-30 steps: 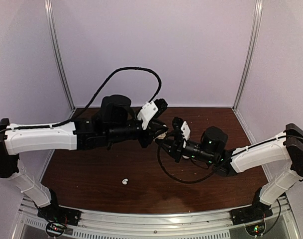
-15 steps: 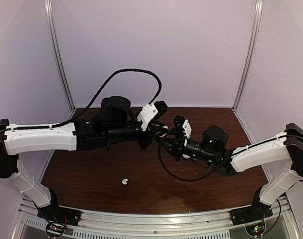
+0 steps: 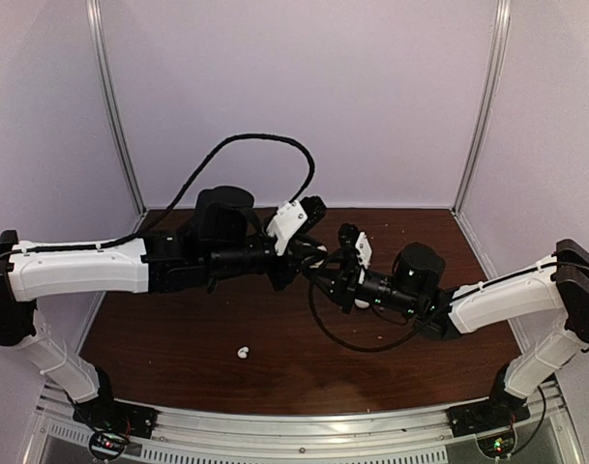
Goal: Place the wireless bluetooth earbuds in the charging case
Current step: Insert the right earbud into the right side groove of the charging case.
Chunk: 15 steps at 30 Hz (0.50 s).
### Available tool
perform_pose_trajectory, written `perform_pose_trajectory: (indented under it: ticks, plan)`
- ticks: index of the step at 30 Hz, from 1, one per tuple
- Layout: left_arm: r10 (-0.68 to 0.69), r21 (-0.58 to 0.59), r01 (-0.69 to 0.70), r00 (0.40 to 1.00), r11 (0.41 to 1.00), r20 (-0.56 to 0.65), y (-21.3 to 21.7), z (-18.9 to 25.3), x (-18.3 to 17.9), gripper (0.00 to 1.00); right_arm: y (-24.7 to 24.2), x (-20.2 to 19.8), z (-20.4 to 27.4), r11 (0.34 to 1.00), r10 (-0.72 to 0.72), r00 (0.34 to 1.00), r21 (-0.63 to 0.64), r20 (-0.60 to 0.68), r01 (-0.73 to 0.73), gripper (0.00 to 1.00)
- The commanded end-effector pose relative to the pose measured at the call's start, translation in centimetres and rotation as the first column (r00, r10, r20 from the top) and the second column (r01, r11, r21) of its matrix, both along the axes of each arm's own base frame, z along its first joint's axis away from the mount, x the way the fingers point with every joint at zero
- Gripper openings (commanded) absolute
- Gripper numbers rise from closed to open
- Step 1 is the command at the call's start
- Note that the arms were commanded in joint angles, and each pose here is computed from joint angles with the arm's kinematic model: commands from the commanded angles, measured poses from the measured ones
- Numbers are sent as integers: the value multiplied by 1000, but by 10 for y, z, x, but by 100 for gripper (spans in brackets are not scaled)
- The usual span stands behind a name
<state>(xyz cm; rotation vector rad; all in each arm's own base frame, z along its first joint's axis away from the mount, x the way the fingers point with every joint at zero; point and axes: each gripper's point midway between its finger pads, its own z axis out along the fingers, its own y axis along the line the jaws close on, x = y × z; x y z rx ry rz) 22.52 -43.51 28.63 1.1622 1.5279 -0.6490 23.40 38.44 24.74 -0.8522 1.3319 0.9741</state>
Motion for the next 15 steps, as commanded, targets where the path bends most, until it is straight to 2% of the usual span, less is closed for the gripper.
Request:
perform_pose_trajectory:
  ticks: [1,15]
  plan:
    - [-54,30,55,998,998,-23,-3,-17,-11,8,-4,-4,45,993,8,997,115,74,-17,0]
    - [-79,75,84,995,994,-63,0,-35,-18,15,-9,-10,53,992,21,992,124,121,-36,0]
